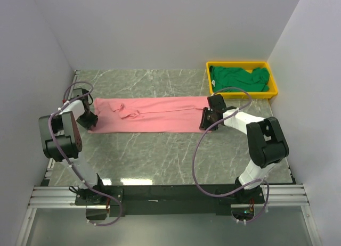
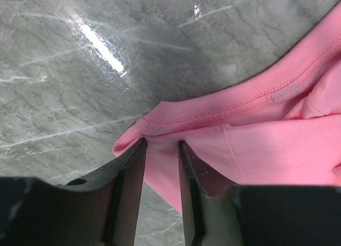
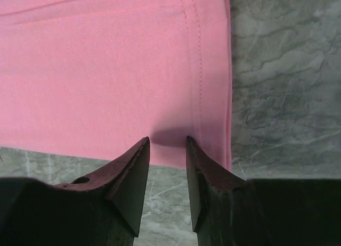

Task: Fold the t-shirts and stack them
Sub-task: Fold the tshirt

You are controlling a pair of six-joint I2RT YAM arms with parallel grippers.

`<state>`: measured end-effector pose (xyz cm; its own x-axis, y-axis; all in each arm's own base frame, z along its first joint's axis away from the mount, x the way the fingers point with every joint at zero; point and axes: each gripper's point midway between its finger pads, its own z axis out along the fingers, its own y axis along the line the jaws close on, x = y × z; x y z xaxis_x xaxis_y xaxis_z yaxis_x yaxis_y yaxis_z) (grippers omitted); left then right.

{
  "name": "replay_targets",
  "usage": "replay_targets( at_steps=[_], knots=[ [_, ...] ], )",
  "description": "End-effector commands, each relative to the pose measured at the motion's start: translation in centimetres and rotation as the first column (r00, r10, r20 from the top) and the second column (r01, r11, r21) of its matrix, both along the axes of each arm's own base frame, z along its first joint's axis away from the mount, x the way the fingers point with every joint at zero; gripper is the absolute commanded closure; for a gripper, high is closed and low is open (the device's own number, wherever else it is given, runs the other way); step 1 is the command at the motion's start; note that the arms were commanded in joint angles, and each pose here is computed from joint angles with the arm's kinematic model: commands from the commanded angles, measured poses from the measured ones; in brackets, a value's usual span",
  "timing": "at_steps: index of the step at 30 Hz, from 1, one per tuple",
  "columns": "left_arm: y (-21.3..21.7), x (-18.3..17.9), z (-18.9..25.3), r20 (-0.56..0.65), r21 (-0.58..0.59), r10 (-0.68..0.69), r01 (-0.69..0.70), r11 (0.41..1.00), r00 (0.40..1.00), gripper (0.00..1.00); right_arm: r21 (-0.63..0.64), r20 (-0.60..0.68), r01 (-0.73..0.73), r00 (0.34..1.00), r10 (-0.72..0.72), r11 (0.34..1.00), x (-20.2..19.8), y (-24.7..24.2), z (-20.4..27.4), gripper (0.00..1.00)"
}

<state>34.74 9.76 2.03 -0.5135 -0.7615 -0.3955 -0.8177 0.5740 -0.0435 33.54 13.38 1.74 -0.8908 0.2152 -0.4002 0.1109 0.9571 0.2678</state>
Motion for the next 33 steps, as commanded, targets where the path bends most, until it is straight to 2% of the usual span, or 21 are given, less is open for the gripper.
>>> replay_targets(
  at_steps=[1, 7, 12, 18, 21, 26, 33],
  knots=[
    [0.2, -2.2, -1.0, -0.077, 0.008, 0.020, -0.019, 1.000, 0.997, 0.62, -0.009, -0.089, 0.012, 0.996, -0.013, 1.000, -2.6, -0.8, -1.7, 0.59],
    [0.8, -1.8, 2.0, -0.005, 0.041, 0.028, -0.028, 0.999, 1.000, 0.53, 0.011, -0.054, 0.012, 0.998, -0.011, 1.000, -3.3, -0.8, 0.1, 0.59],
    [-0.1, -1.2, 5.5, 0.120, 0.014, 0.012, -0.014, 1.000, 0.993, 0.40, 0.062, 0.087, 0.013, 0.996, -0.019, 0.998, -3.1, -0.5, 4.2, 0.55],
    [-4.8, 0.0, 8.0, 0.331, -0.134, -0.048, 0.097, 0.986, 0.943, 0.22, 0.108, 0.220, -0.020, 0.975, -0.004, 0.994, -4.2, -0.2, 7.8, 0.40],
    [-8.2, 0.7, 8.6, 0.388, -0.167, -0.088, 0.164, 0.972, 0.917, 0.15, 0.124, 0.262, -0.039, 0.965, 0.005, 0.992, -4.8, -0.1, 9.0, 0.36],
    [-13.0, 3.7, 9.0, 0.443, -0.217, -0.146, 0.264, 0.940, 0.885, 0.18, 0.117, 0.305, -0.050, 0.952, 0.012, 0.992, -5.5, -0.5, 9.9, 0.34],
    [-15.5, 5.6, 6.7, 0.386, -0.272, -0.143, 0.260, 0.927, 0.911, 0.45, 0.114, 0.304, -0.057, 0.953, 0.019, 0.992, -6.4, -0.7, 9.4, 0.35]
  ],
)
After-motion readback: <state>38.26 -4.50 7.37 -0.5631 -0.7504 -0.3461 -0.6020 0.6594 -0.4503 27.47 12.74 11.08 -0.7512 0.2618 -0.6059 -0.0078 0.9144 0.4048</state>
